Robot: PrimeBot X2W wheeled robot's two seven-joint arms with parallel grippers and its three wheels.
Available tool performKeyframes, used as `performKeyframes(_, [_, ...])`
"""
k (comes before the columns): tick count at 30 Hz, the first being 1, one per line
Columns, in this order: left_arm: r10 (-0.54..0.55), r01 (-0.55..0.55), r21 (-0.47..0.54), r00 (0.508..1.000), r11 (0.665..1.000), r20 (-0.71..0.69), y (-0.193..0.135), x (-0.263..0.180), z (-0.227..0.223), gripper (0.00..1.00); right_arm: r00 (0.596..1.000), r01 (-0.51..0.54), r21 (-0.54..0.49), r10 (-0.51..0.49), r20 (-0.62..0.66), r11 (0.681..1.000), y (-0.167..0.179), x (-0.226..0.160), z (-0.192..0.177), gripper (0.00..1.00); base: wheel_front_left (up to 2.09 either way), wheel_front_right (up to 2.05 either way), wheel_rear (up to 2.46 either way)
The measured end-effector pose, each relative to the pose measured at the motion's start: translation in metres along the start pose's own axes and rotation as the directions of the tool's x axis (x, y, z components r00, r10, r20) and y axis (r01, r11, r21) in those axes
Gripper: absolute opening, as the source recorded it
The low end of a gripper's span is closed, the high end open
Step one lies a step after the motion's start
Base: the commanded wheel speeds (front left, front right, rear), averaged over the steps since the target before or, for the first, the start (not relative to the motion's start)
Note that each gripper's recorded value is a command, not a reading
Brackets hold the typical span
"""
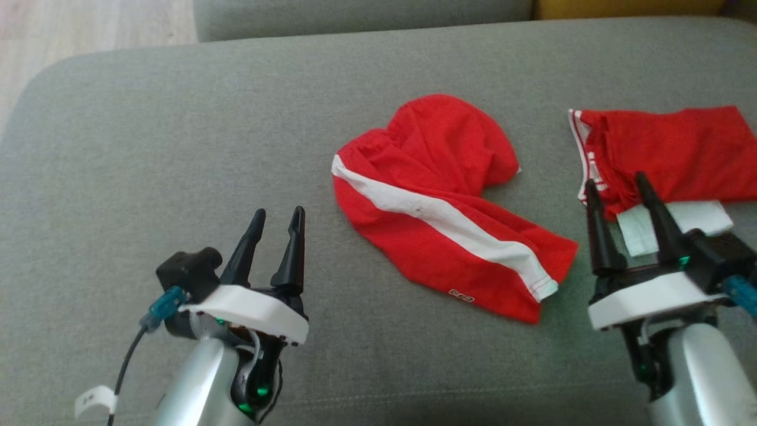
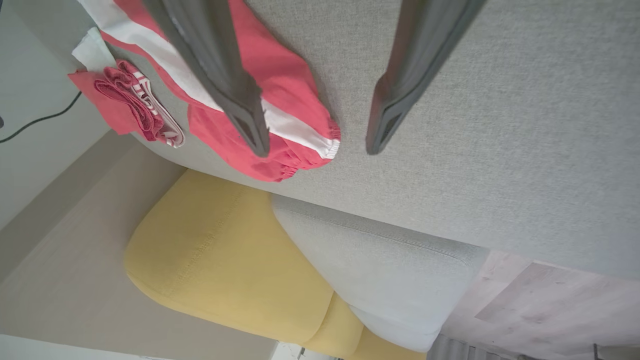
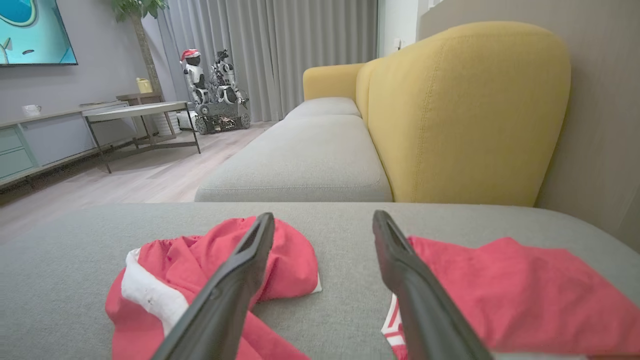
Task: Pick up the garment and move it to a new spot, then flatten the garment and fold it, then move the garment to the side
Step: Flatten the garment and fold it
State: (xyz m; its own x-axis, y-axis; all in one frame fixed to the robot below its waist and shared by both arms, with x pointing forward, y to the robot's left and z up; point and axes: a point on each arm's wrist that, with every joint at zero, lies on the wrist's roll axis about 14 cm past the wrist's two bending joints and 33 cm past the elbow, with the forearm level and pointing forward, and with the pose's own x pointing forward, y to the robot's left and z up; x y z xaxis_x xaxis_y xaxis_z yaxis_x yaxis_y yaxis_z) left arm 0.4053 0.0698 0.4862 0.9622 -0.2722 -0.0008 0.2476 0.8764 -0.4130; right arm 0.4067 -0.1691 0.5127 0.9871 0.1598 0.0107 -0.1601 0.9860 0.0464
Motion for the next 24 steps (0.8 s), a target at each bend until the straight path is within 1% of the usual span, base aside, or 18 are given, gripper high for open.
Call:
performKeyframes(2, [-0.015, 0.015, 0.009, 1.000, 1.000, -0.016, -0.002, 0.004, -0.005, 1.00, 1.000, 0.009, 0.016, -0.009, -0.009, 1.000, 0.003, -0.001, -0.005, 1.00, 0.00, 0.00, 0.00])
performKeyframes(6, [-0.054, 0.057, 0.053, 0.997, 0.997, -0.062, -0.003, 0.030, -0.012, 1.00, 0.999, 0.017, 0.025, -0.016, -0.029, 1.000, 0.006, -0.005, -0.014, 1.00, 0.00, 0.00, 0.00])
performKeyframes(11, [-0.105, 0.123, 0.091, 0.979, 0.988, -0.175, -0.005, 0.062, -0.027, 1.00, 0.996, 0.059, 0.032, -0.057, -0.063, 0.998, -0.004, -0.012, -0.025, 1.00, 0.00, 0.00, 0.00])
performKeyframes(13, [-0.121, 0.145, 0.093, 0.966, 0.985, -0.228, -0.007, 0.073, -0.037, 1.00, 0.994, 0.072, 0.029, -0.069, -0.080, 0.997, -0.007, -0.014, -0.031, 1.00, 0.00, 0.00, 0.00])
performKeyframes(15, [-0.134, 0.177, 0.127, 0.948, 0.976, -0.290, -0.006, 0.082, -0.047, 1.00, 0.993, 0.081, 0.028, -0.078, -0.092, 0.996, -0.010, -0.015, -0.035, 1.00, 0.00, 0.00, 0.00])
performKeyframes(20, [-0.110, 0.214, 0.217, 0.905, 0.952, -0.411, 0.012, 0.104, -0.067, 1.00, 0.990, 0.103, 0.022, -0.100, -0.096, 0.994, -0.018, -0.011, -0.039, 1.00, 0.00, 0.00, 0.00])
performKeyframes(22, [-0.105, 0.220, 0.228, 0.898, 0.948, -0.427, 0.014, 0.106, -0.071, 1.00, 0.989, 0.109, 0.021, -0.106, -0.100, 0.994, -0.020, -0.012, -0.040, 1.00, 0.00, 0.00, 0.00])
performKeyframes(24, [-0.104, 0.241, 0.243, 0.878, 0.940, -0.468, 0.015, 0.109, -0.081, 1.00, 0.987, 0.122, 0.020, -0.119, -0.111, 0.992, -0.023, -0.014, -0.045, 1.00, 0.00, 0.00, 0.00])
